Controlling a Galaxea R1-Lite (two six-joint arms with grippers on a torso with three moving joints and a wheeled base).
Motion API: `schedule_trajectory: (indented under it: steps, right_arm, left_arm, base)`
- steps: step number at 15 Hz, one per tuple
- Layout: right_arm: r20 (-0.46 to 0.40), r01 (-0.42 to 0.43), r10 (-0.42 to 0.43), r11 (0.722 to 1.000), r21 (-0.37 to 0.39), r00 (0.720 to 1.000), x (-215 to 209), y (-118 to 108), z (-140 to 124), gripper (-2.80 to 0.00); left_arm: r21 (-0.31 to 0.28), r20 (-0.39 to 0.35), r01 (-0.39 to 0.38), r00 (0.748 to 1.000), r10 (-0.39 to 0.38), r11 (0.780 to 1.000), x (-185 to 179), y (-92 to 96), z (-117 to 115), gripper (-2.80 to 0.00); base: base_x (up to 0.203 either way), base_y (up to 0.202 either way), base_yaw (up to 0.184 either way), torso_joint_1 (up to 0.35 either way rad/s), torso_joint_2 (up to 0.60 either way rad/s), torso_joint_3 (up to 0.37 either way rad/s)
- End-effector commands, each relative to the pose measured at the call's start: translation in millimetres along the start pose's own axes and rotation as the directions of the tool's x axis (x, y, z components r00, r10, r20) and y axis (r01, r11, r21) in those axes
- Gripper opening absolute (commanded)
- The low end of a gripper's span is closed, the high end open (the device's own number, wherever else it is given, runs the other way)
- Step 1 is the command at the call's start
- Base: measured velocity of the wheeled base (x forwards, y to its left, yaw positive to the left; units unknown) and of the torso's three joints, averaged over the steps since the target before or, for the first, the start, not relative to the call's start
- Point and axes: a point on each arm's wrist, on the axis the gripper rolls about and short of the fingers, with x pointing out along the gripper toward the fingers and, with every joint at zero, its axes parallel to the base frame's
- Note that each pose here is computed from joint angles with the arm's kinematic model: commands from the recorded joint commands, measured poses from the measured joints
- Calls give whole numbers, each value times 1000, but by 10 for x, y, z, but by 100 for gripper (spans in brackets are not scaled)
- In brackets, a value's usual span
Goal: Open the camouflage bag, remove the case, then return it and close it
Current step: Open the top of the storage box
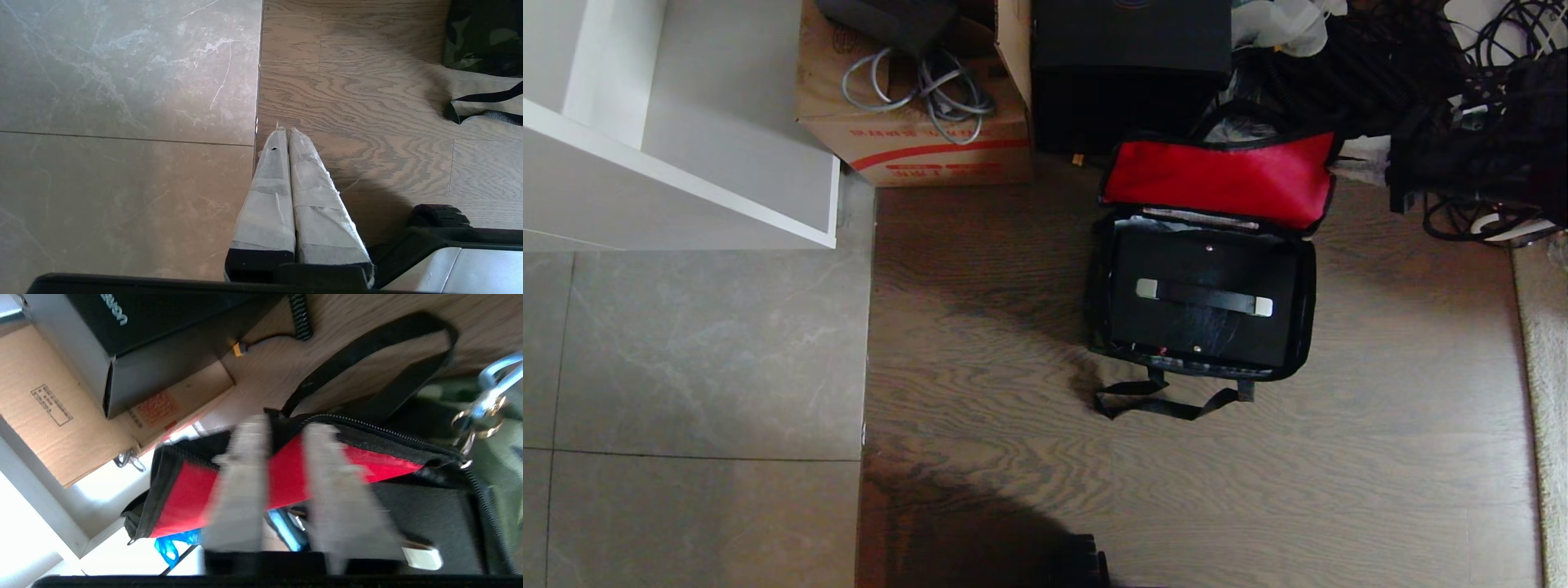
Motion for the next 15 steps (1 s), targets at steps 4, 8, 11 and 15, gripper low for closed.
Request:
schedule_trajectory:
  steps: [4,8,11,15]
  right_arm:
    - [109,-14,14,1000,3,994,48,-42,96,0]
    - [195,-116,104,992,52,975,27,-35,214,0]
    - [180,-86,78,996,37,981,62,-152,176,0]
    - [134,33,-33,999,-1,990,53,-445,105,0]
  left_arm:
    - [0,1,0,1000,0,1000,0,0,0,-280]
    - [-1,1,1,1000,-1,1000,0,0,0,-280]
    - [0,0,0,1000,0,1000,0,0,0,-280]
    - [0,-1,1,1000,-1,1000,1,0,0,-280]
  base:
    - [0,0,0,0,0,0]
    - [0,0,0,0,0,0]
    - [0,0,0,0,0,0]
    - [0,0,0,0,0,0]
